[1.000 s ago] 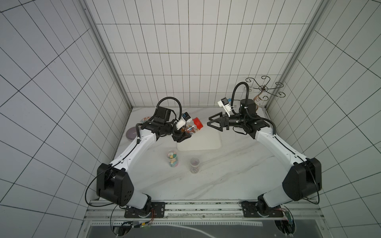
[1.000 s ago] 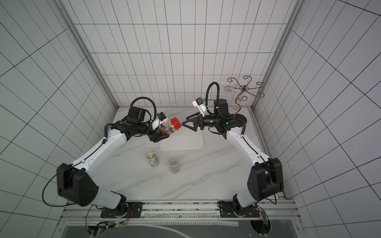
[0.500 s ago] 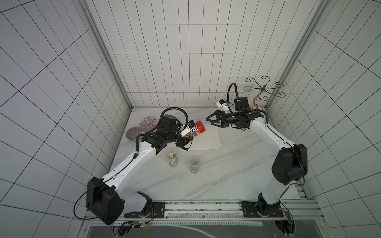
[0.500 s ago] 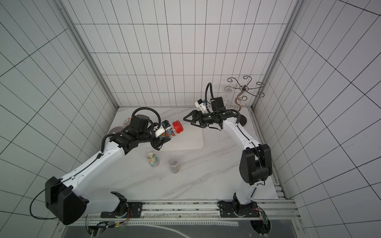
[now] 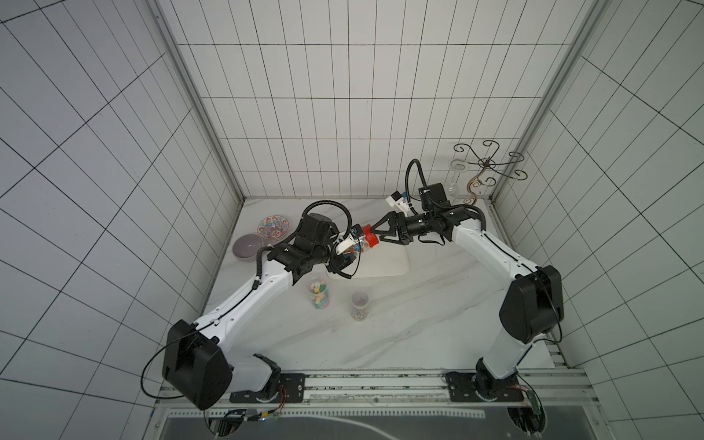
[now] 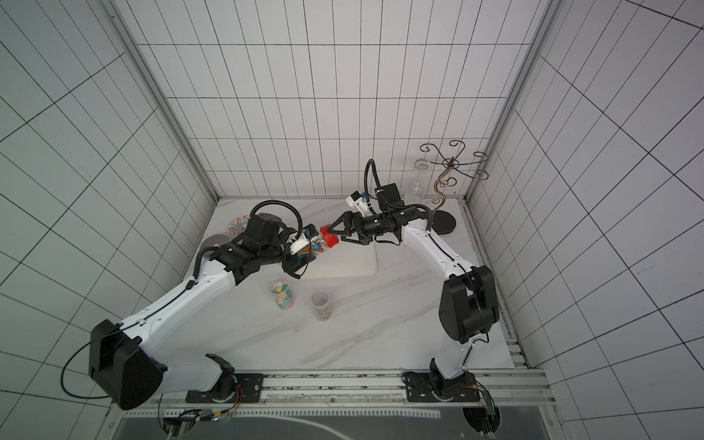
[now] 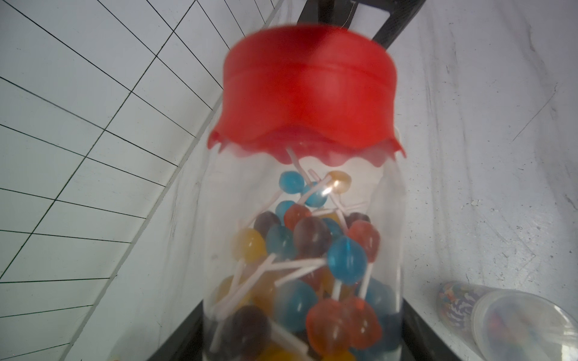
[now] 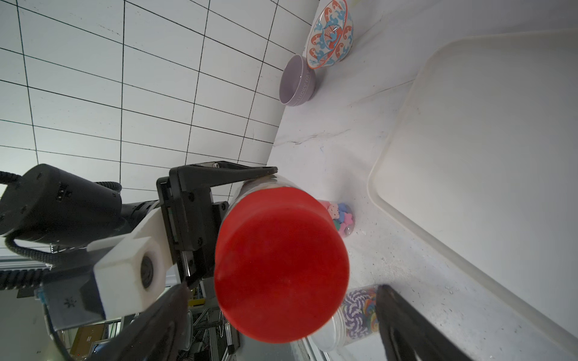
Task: Pour the candies out of the jar
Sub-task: Unscrew the lid from the jar.
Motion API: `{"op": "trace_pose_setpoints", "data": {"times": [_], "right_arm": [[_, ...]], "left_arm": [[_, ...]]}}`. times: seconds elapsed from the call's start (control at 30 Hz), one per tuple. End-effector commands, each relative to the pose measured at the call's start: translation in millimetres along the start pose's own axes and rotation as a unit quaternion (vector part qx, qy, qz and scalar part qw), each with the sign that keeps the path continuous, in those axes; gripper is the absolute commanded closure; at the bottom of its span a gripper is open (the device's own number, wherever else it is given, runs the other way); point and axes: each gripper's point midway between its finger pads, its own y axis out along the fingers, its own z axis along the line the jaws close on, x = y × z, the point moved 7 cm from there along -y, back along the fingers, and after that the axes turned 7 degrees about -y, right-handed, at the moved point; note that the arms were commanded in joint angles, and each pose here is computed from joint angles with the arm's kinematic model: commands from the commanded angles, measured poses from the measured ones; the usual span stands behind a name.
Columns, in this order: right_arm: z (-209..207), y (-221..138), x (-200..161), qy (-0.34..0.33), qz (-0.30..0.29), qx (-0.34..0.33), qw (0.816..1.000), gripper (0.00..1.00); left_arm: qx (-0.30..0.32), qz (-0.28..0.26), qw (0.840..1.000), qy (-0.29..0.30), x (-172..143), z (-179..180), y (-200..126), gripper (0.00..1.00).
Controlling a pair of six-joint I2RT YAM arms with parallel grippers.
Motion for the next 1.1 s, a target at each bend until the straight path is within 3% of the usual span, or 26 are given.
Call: {"op": "trace_pose_setpoints", "data": {"times": [0.0, 0.2, 0.63, 0.87, 1.07], "right_arm": [[25, -3, 23, -0.041, -0.013, 0.018, 0.999, 0.09], [25, 2, 23, -0.045, -0.008, 0.026, 0.999, 0.19], [18, 13, 19, -0.036, 0.004, 0.028, 0.999, 0.17], [22, 10, 18, -0.048, -0.001, 0.035, 0.998, 0.34], [32, 6, 12, -0.098, -0.010, 0.062, 0.993, 0.46]], "left_arm": [[0.013, -0.027, 0.999, 0.013, 11, 4, 0, 0.42], [0.010, -0.028, 0.999, 0.012, 12, 3, 1, 0.42], [0.008, -0.042, 0.999, 0.009, 17, 3, -5, 0.42], [0.004, -0.042, 0.999, 0.007, 16, 2, -2, 0.42], [-0.015, -0.054, 0.998, -0.006, 20, 1, 0, 0.42]]}}
